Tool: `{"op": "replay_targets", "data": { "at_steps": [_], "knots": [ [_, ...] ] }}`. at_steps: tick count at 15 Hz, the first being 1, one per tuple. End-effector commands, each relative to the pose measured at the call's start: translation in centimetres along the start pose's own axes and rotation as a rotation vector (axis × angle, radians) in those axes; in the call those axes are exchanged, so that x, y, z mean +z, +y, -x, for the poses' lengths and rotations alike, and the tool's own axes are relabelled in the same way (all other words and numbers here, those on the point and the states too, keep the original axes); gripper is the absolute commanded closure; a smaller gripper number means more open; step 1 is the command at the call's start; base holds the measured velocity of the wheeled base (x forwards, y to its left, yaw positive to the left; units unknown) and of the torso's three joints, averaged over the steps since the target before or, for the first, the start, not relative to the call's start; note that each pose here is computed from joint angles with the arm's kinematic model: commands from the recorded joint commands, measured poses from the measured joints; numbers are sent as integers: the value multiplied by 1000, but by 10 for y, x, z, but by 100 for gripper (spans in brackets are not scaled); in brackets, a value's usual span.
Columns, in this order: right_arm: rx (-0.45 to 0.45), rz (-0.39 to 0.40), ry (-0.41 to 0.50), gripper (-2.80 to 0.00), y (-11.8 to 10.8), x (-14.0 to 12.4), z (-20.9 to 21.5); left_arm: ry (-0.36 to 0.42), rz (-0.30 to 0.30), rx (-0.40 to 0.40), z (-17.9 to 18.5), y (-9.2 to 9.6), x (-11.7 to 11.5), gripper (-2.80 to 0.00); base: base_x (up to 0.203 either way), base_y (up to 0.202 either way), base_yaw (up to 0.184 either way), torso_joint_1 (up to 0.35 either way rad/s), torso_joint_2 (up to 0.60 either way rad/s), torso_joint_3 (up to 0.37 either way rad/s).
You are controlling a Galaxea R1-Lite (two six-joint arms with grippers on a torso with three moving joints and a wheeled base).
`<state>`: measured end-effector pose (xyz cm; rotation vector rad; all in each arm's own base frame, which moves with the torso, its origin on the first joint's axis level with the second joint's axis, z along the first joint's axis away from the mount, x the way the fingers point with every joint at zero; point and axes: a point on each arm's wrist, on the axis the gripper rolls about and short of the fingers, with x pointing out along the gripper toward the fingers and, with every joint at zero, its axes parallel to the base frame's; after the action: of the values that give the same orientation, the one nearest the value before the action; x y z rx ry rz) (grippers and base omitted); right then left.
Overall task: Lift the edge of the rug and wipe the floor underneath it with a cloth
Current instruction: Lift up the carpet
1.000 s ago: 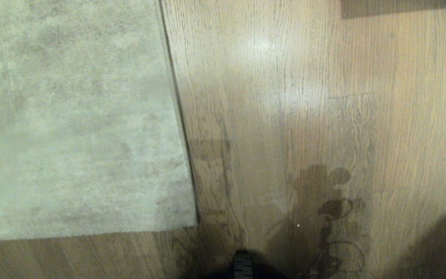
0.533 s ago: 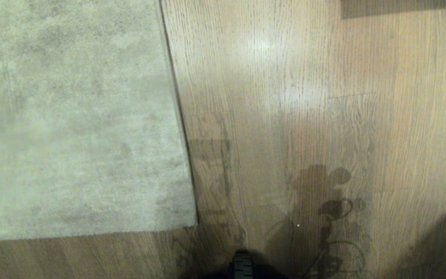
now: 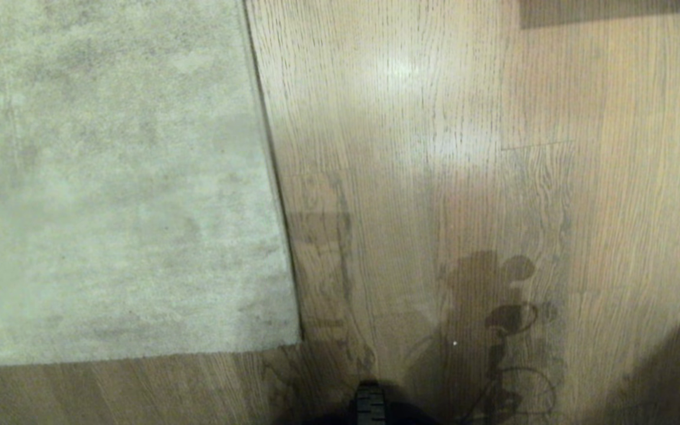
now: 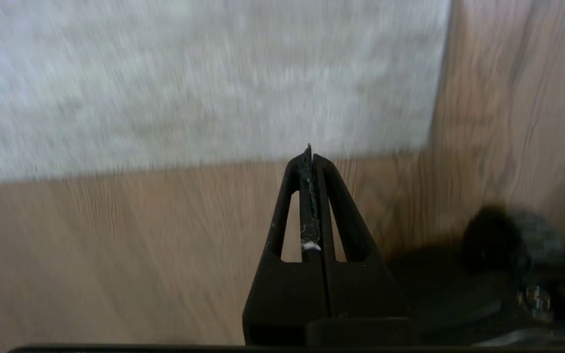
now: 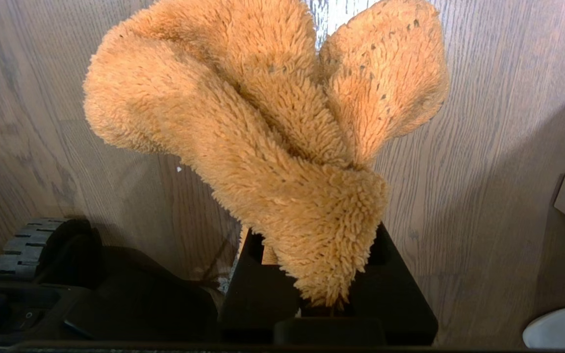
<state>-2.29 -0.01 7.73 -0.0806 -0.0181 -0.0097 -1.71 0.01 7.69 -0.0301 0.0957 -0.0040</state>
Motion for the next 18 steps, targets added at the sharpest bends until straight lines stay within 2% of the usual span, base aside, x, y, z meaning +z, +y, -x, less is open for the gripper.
{"op": "replay_targets", "data": {
  "at_steps": [1, 5, 7, 10, 14, 18],
  "knots": [
    [0, 1, 2, 0, 0, 0, 0, 151, -9, -25, -12, 0, 7, 0, 0, 0, 0, 0, 0, 0],
    [0, 1, 2, 0, 0, 0, 0, 323, -48, -183, -36, -6, 35, 0, 0, 0, 0, 0, 0, 0],
    [0, 1, 2, 0, 0, 0, 0, 351, -60, -295, -48, -12, 53, 0, 0, 0, 0, 0, 0, 0],
    [0, 1, 2, 0, 0, 0, 0, 444, -81, -404, -74, -27, 70, 0, 0, 0, 0, 0, 0, 0],
    [0, 1, 2, 0, 0, 0, 0, 546, -112, -509, -129, -66, 80, 0, 0, 0, 0, 0, 0, 0],
    [0, 1, 2, 0, 0, 0, 0, 575, -157, -546, -193, -119, 78, 0, 0, 0, 0, 0, 0, 0]
  ]
}}
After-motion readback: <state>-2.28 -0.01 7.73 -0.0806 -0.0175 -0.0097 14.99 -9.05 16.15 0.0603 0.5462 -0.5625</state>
